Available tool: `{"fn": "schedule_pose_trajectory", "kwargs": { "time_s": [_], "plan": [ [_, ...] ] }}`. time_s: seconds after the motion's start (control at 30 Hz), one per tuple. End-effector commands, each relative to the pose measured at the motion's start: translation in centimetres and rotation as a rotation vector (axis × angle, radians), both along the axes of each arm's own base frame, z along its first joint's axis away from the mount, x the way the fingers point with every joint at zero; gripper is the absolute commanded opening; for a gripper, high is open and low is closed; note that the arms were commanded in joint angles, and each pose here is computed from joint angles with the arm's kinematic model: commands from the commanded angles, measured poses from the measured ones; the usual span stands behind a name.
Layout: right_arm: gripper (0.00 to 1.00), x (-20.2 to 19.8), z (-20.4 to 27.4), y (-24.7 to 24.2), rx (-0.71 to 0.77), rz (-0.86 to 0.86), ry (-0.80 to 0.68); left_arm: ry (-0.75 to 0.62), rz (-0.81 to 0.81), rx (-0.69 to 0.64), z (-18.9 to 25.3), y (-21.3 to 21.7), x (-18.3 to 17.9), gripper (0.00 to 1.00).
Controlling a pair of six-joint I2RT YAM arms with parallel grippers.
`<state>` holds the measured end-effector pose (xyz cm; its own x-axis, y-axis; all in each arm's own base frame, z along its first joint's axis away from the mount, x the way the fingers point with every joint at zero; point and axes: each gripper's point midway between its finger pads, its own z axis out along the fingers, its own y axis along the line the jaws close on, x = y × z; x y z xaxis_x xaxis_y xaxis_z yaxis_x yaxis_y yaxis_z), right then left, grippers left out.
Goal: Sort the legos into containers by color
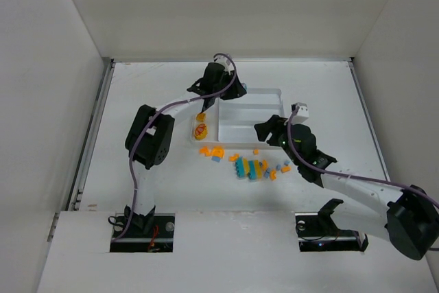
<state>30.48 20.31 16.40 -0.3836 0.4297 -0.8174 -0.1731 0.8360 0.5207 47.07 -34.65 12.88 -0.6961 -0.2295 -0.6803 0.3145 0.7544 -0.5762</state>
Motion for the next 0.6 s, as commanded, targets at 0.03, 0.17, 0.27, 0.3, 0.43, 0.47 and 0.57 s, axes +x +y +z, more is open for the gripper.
{"fn": "schedule_pose_trajectory", "kwargs": {
  "time_s": [0.03, 0.17, 0.27, 0.3, 0.43, 0.47, 0.57],
  "plan": [
    [0.69, 0.1, 1.6, -0.4, 0.027, 0.000, -0.056, -0.011, -0.043, -0.013, 1.3, -0.1, 1.3, 0.27],
    [0.71, 0.1, 1.9, -0.7, 0.042, -0.001, -0.067, 0.015, -0.047, -0.002, 0.2, -0.3, 1.7, 0.28],
    [0.72, 0.1, 2.0, -0.9, 0.052, -0.003, -0.067, 0.025, -0.052, 0.011, -0.5, -0.7, 1.8, 0.30],
    [0.72, 0.1, 2.0, -0.9, 0.054, -0.002, -0.066, 0.028, -0.050, 0.016, -0.8, -0.7, 1.9, 0.32],
    [0.75, 0.2, 1.8, -1.0, 0.056, -0.006, -0.061, 0.028, -0.040, 0.029, -1.4, -0.7, 2.4, 0.39],
    [0.76, 0.2, 1.8, -0.9, 0.057, -0.005, -0.060, 0.027, -0.034, 0.031, -1.5, -0.7, 2.6, 0.40],
    [0.77, 0.2, 1.6, -0.9, 0.055, -0.003, -0.055, 0.020, -0.019, 0.035, -1.5, -0.5, 3.1, 0.42]
  ]
}}
